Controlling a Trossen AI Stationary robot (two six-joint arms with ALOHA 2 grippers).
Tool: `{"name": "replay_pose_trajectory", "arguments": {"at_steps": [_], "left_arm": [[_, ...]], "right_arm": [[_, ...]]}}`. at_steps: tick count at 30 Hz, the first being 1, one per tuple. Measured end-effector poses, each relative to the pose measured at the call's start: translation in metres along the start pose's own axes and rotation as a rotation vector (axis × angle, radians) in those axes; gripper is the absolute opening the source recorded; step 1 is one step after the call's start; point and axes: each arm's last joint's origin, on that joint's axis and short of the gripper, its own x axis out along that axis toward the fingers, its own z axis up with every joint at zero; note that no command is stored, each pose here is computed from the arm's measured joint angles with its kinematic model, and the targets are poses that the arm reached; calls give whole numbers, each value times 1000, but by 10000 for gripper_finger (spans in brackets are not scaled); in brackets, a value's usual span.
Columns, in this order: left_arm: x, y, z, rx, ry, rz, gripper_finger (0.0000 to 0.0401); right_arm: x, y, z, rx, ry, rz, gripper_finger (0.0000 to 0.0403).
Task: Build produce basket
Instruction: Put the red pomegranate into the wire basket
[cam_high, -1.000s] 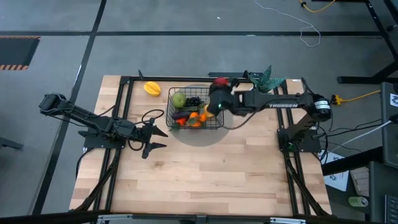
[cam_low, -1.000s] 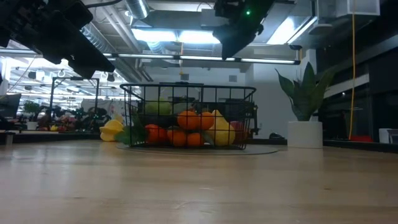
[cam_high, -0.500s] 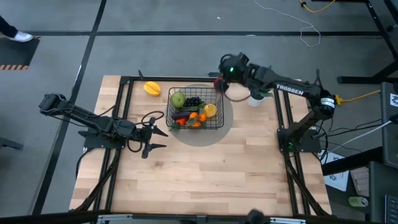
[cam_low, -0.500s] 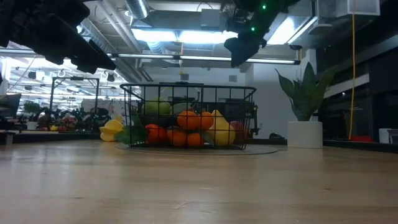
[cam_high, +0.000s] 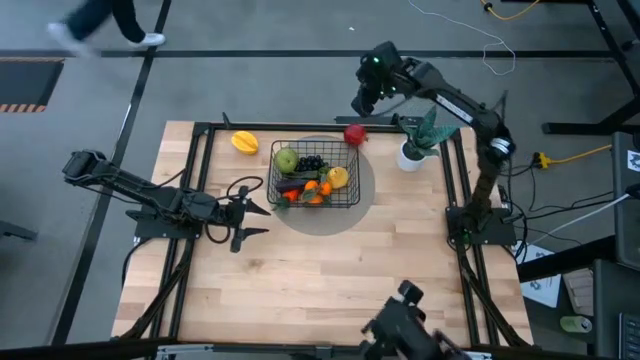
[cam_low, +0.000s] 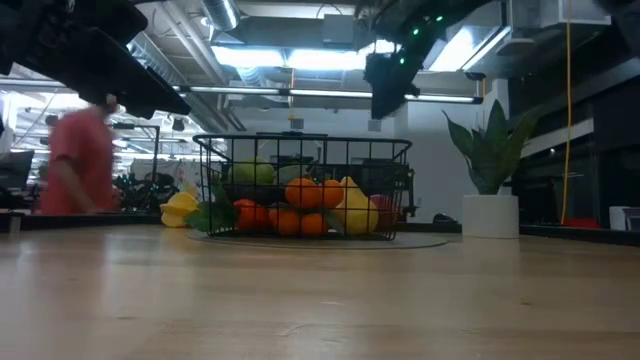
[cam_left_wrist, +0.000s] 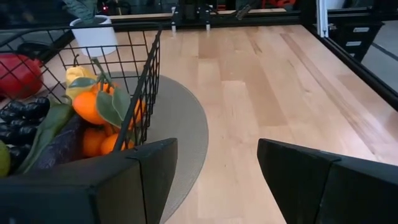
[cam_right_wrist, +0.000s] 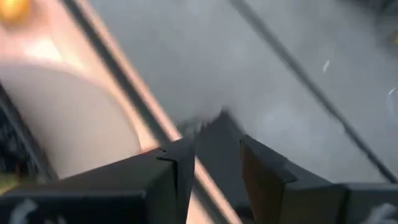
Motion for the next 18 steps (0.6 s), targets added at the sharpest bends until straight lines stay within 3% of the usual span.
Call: {"name": "replay_pose_trajectory", "arguments": {"at_steps": [10,14,18], "left_arm": [[0,0,0,-22,0,2,213],[0,0,0,-22,0,2,213],[0,0,0,-21,0,2,213]], "right_arm": [[60,-22,-21,-19,441,81,116],[74,-22,-37,-4,506,192,116],[80,-20,-42,32,468,360,116]]}}
